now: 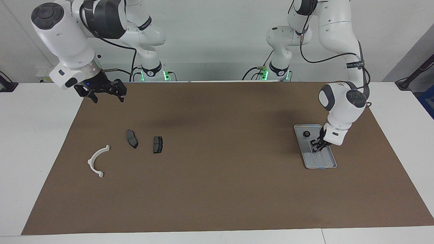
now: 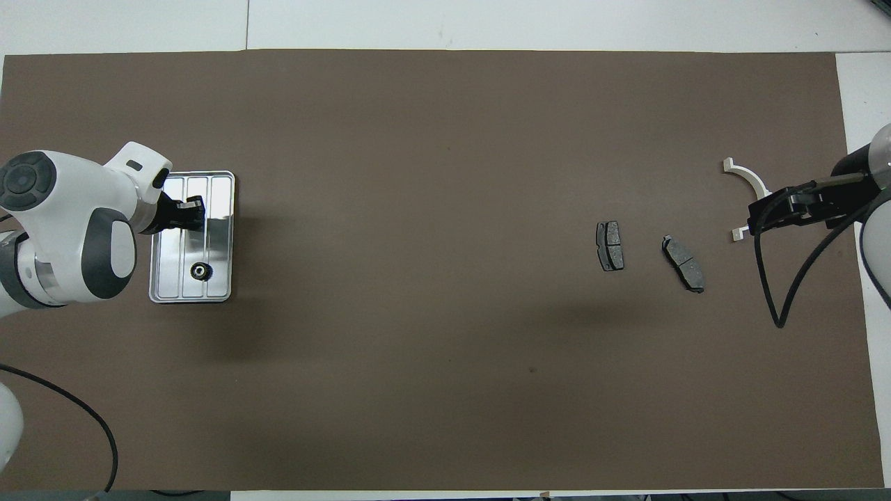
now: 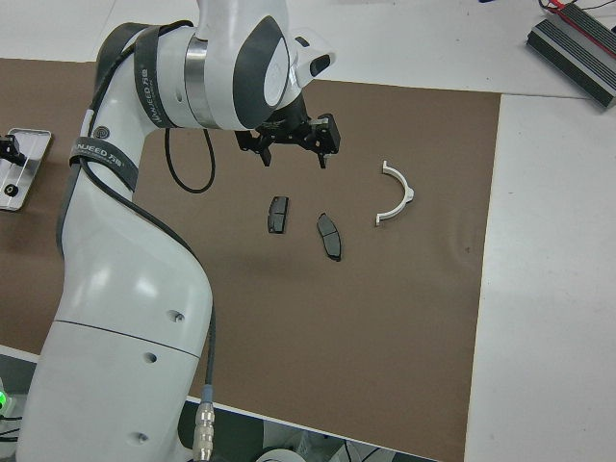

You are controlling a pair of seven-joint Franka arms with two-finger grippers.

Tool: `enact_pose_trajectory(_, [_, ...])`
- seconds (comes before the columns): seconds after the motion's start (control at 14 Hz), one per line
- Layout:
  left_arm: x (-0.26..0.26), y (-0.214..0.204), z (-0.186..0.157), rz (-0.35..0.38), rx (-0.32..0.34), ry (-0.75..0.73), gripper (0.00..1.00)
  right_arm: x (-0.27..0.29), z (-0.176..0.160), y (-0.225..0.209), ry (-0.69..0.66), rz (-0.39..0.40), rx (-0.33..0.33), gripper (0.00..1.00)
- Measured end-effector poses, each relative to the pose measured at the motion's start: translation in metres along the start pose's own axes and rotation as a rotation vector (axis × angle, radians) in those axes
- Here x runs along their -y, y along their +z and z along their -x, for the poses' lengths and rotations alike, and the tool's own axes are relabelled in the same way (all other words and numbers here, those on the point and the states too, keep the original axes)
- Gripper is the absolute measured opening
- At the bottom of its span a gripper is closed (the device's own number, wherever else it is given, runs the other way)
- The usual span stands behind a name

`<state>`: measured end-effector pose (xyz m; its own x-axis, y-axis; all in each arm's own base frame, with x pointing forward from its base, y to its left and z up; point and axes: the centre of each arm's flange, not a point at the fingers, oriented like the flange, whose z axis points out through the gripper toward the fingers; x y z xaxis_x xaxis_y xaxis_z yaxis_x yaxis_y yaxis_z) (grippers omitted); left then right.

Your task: Pick bearing gear from pile to tray

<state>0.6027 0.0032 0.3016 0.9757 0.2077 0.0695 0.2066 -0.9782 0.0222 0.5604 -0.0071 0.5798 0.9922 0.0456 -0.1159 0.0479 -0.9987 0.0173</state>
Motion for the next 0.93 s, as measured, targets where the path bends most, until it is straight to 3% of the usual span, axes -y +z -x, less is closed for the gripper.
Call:
enact_pose_trajectory(0.36, [0.000, 0.000, 0.000, 0.001, -0.005, -0.001, 0.24, 0.000, 0.000, 0.000, 0.000, 0.000, 0.000, 1.00])
enact_pose_trajectory(0.57, [0.000, 0.000, 0.000, 0.001, -0.006, -0.001, 0.42, 0.000, 0.000, 0.000, 0.000, 0.000, 0.000, 1.00])
enact_pose_trajectory(0.93, [-0.002, -0.019, -0.008, -0.001, 0.014, 0.000, 0.42, 0.000, 0.000, 0.000, 0.000, 0.000, 0.000, 1.00])
